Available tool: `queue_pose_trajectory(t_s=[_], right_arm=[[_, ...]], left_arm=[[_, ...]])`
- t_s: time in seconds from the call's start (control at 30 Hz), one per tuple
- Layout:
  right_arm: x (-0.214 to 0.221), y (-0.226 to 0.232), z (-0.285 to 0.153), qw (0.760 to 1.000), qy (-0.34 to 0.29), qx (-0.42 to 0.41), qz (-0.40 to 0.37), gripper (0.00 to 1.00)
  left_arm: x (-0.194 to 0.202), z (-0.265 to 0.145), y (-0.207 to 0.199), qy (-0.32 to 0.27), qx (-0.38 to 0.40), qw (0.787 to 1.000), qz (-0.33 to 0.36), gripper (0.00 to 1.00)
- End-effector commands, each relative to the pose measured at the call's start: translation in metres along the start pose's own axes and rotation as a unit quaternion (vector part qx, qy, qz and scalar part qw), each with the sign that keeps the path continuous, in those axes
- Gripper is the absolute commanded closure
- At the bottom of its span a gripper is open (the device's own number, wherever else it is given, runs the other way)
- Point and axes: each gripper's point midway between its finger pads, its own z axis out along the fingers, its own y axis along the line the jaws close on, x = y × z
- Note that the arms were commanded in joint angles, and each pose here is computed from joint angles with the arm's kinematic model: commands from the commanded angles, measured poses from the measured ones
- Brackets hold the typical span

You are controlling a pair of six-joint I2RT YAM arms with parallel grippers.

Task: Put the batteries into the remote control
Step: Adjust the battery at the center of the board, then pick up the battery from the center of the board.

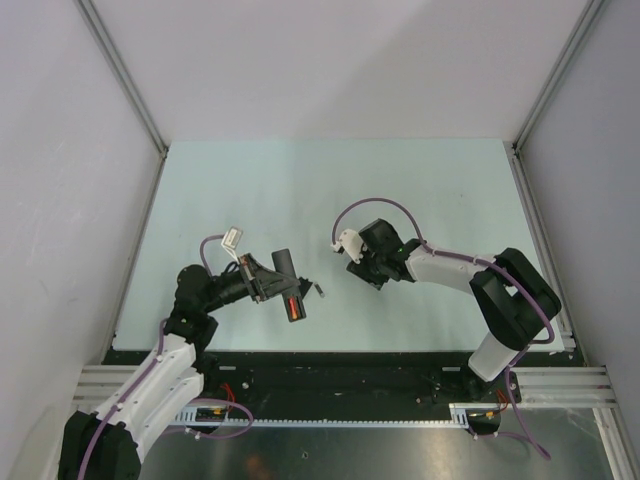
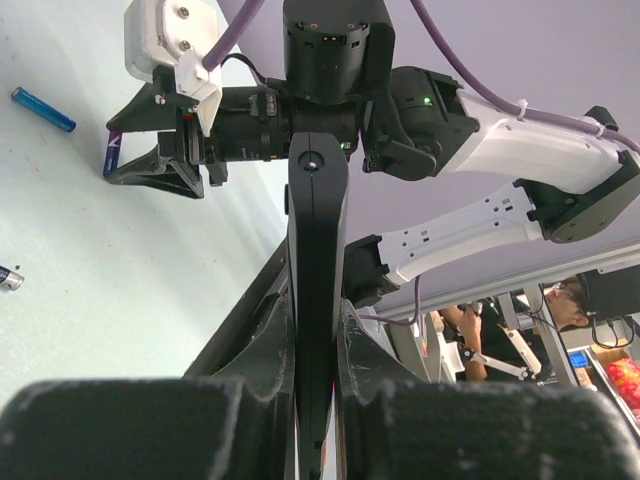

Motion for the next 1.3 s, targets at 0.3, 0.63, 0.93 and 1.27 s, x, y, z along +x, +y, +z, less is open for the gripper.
queue_pose_trajectory(t_s=[0.3,0.63,0.93,1.27], right_arm=[[-0.014,-0.008,-0.005,1.0,-0.018,0.015,0.015,0.36],[-0.065,-0.045,-0.055,0.986,-0.115,0.099,0.064,0.32],[-0.078,-0.097,-0.113,0.82,-0.231,0.209,0.48,0.36],[-0.072,-0.046,-0.095,0.708,-0.197,0.139,0.663,0.24]], left_arm=[[-0.002,-0.001,-0.007,-0.007,0.013,1.0,0.011,1.0],[-0.003,-0.001,-0.009,-0.008,0.016,1.0,0.013,1.0],[-0.002,-0.001,-0.006,-0.011,0.011,1.0,0.007,1.0],[-0.002,0.0,-0.005,-0.011,0.01,1.0,0.007,1.0]])
